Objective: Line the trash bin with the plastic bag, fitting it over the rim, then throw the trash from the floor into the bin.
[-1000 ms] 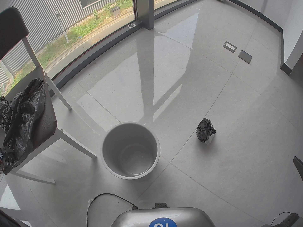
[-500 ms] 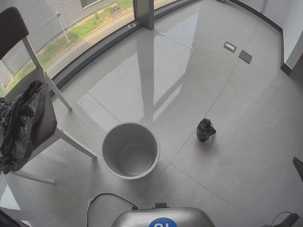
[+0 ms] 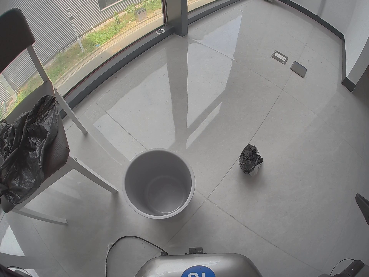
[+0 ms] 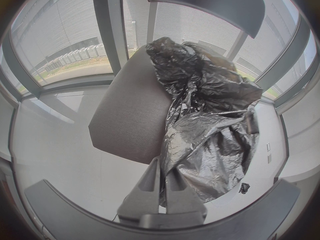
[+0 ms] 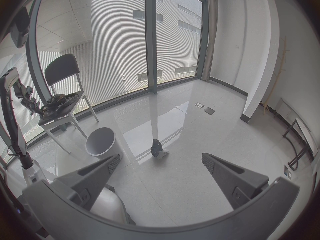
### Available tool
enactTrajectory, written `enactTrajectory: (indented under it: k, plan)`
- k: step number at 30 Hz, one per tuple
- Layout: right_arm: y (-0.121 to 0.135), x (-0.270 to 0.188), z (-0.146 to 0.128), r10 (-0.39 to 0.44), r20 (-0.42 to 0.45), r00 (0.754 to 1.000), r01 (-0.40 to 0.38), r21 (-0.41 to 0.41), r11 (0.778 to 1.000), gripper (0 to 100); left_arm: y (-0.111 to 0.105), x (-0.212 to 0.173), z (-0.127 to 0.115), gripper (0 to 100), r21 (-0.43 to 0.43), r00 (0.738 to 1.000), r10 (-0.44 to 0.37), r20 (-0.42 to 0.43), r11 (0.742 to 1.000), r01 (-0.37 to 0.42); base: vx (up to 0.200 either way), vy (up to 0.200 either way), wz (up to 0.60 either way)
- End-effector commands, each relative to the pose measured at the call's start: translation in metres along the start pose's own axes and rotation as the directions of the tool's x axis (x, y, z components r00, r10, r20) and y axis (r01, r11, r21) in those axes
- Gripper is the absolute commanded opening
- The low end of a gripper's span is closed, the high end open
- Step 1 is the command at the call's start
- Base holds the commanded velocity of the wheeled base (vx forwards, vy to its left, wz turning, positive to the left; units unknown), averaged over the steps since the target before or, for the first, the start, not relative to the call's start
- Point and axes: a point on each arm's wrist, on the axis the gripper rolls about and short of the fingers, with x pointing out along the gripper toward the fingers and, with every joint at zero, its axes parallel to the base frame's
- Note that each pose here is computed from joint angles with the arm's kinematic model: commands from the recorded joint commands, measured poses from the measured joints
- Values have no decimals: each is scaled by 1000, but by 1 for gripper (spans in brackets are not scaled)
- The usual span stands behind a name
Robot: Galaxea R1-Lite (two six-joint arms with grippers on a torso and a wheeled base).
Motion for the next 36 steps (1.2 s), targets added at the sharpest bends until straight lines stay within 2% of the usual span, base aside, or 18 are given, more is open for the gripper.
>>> enactTrajectory:
  k: [1, 8, 16, 21, 25, 28, 32, 36]
  plan:
    - [0, 0, 0, 3, 2, 1000, -3, -1, 1000, 100, -13, -18, 1, 0, 32, 998, -47, 51, 998, 46, 0, 0, 0]
    - [0, 0, -1, 5, 0, 1000, -5, -19, 1000, 100, -37, -47, 12, 0, 76, 979, -196, 64, 979, 191, 0, 0, 0]
    - [1, -2, -6, 3, 3, 1000, -3, -42, 999, 100, -58, -76, 12, 0, 148, 964, -242, 109, 963, 225, 0, 0, 0]
    - [3, -4, -24, -7, -18, 1000, 6, -43, 999, 100, -77, -86, -5, 0, 210, 943, -332, 38, 925, 317, 0, 0, 0]
    - [3, -6, -29, -19, -19, 1000, 17, -63, 998, 100, -76, -87, -7, 0, 199, 947, -319, 33, 931, 306, 0, 0, 0]
    - [3, -9, -30, -67, -13, 998, 66, -61, 996, 100, -75, -92, -9, 0, 204, 952, -298, 64, 938, 280, 0, 0, 0]
    - [3, -11, -36, -113, -26, 993, 111, -59, 992, 100, -77, -97, -15, 0, 240, 949, -308, 72, 929, 283, 0, 0, 0]
    - [4, -10, -44, -121, -49, 992, 118, -59, 991, 100, -79, -102, -22, 0, 254, 948, -314, 54, 922, 291, 0, 0, 0]
